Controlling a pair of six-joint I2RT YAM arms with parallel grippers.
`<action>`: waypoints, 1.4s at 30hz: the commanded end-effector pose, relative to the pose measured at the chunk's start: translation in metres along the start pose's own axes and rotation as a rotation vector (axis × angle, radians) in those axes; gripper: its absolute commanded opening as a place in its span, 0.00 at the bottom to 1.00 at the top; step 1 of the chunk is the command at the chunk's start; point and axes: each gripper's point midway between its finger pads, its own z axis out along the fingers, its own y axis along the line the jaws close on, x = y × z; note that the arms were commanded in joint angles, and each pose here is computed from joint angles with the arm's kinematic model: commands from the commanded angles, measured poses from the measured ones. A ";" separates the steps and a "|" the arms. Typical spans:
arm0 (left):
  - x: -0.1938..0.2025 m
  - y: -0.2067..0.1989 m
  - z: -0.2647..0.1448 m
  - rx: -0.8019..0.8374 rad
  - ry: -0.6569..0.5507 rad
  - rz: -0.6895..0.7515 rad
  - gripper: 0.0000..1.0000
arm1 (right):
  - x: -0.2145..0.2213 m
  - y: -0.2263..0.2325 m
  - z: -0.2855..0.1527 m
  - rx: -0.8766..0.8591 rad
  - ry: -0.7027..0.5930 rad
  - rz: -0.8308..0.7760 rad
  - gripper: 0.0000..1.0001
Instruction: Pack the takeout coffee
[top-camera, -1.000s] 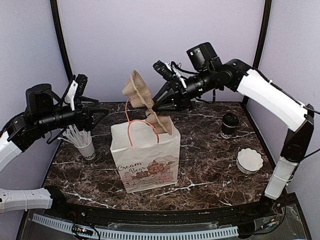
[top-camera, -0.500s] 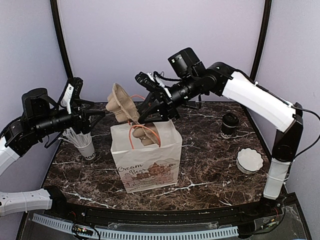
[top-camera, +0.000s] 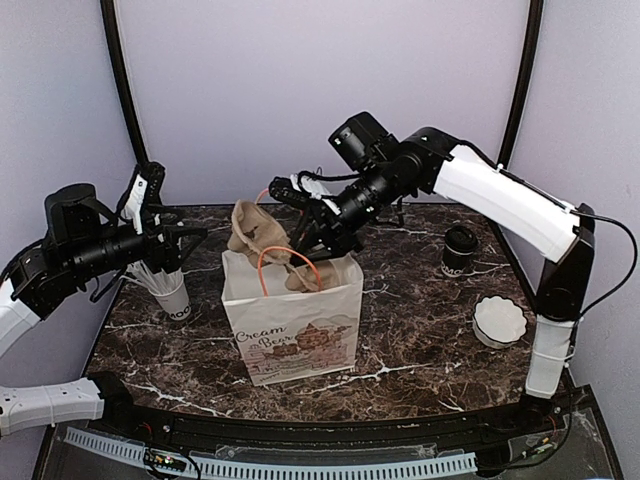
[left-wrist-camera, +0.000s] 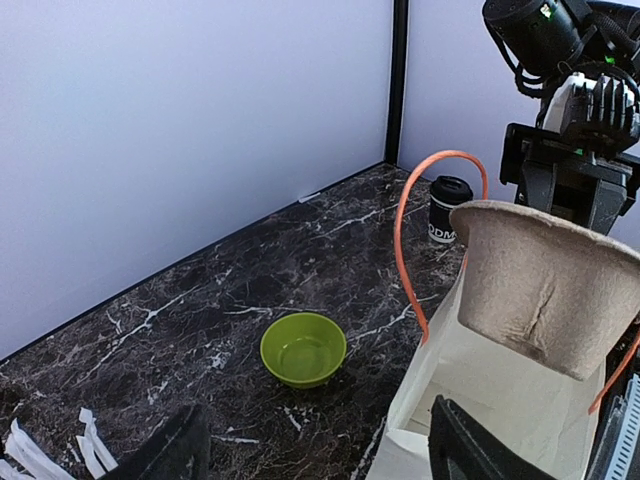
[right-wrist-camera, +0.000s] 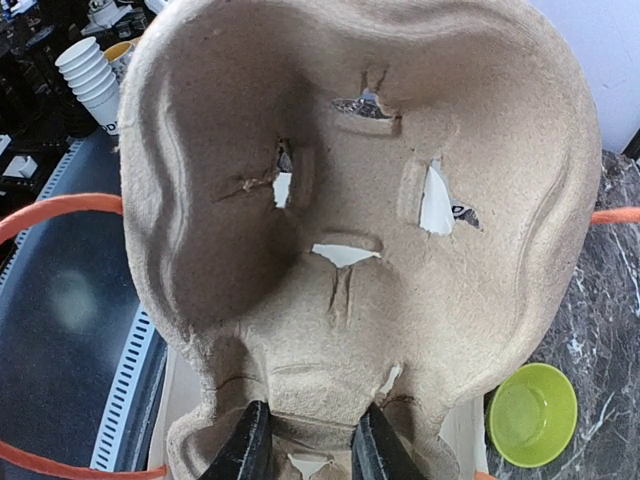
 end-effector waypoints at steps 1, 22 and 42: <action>0.002 0.006 -0.001 -0.033 -0.006 0.019 0.78 | 0.016 -0.002 -0.007 0.048 0.120 -0.009 0.25; 0.020 0.020 -0.001 -0.115 0.019 0.021 0.78 | 0.101 0.034 -0.040 0.056 0.495 -0.011 0.27; 0.029 0.018 0.012 -0.095 0.035 0.016 0.78 | 0.068 0.030 -0.073 0.233 0.484 -0.103 0.25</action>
